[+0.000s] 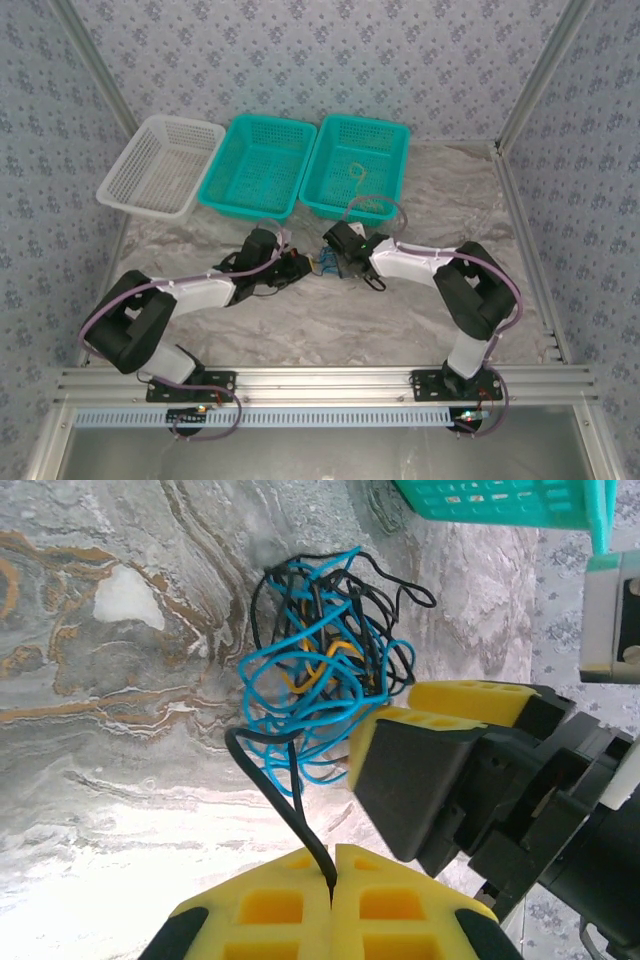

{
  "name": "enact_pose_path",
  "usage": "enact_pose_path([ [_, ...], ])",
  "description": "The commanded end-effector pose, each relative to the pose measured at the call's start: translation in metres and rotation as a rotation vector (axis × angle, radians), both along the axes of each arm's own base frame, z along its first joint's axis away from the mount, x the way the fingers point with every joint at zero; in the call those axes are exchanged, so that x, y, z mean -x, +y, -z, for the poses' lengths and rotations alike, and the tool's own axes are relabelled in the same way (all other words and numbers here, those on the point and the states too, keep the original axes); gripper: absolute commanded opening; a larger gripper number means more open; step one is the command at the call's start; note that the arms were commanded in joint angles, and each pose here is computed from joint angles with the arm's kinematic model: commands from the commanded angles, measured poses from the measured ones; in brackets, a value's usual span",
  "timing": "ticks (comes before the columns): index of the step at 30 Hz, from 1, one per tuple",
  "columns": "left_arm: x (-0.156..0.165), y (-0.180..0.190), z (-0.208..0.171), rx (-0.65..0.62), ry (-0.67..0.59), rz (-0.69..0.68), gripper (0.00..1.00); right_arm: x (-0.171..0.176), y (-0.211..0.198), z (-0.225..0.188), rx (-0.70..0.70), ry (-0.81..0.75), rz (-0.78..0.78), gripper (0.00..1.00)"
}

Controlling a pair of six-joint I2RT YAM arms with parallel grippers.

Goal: Untangle the cables

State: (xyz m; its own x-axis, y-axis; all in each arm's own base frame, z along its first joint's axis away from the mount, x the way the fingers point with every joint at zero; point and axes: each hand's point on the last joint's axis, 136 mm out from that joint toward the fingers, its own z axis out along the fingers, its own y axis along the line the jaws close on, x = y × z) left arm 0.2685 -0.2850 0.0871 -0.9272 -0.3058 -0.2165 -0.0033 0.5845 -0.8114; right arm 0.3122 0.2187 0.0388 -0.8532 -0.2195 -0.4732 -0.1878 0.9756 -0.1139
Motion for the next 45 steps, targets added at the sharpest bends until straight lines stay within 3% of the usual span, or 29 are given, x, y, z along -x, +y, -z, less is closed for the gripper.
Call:
enact_pose_path([
  [1,-0.007,0.002,-0.003,-0.005,0.017,-0.039,0.0,0.003,-0.024,-0.006,0.085,-0.013,0.018,0.56],
  [7,-0.003,0.012,0.015,-0.084,0.081,-0.065,0.0,0.003,-0.036,-0.009,0.093,-0.005,0.059,0.56],
  [10,0.001,0.008,0.02,-0.086,0.099,-0.037,0.0,0.004,-0.025,-0.017,0.027,-0.004,0.044,0.58],
  [16,0.004,0.002,0.03,-0.09,0.117,-0.003,0.0,0.001,0.017,-0.05,-0.199,-0.008,-0.009,0.69],
  [18,0.006,0.0,0.035,-0.095,0.123,0.013,0.0,0.0,0.027,-0.054,-0.245,0.01,0.012,0.77],
  [22,0.008,-0.001,0.041,-0.1,0.136,0.019,0.0,-0.001,0.038,-0.058,-0.3,0.042,0.082,0.83],
  [30,0.008,-0.002,0.045,-0.098,0.141,0.026,0.0,-0.008,0.055,-0.047,-0.226,0.033,0.133,1.0],
  [45,0.008,0.001,0.049,-0.104,0.149,0.014,0.0,0.004,0.057,0.007,-0.052,0.092,0.072,0.94],
])
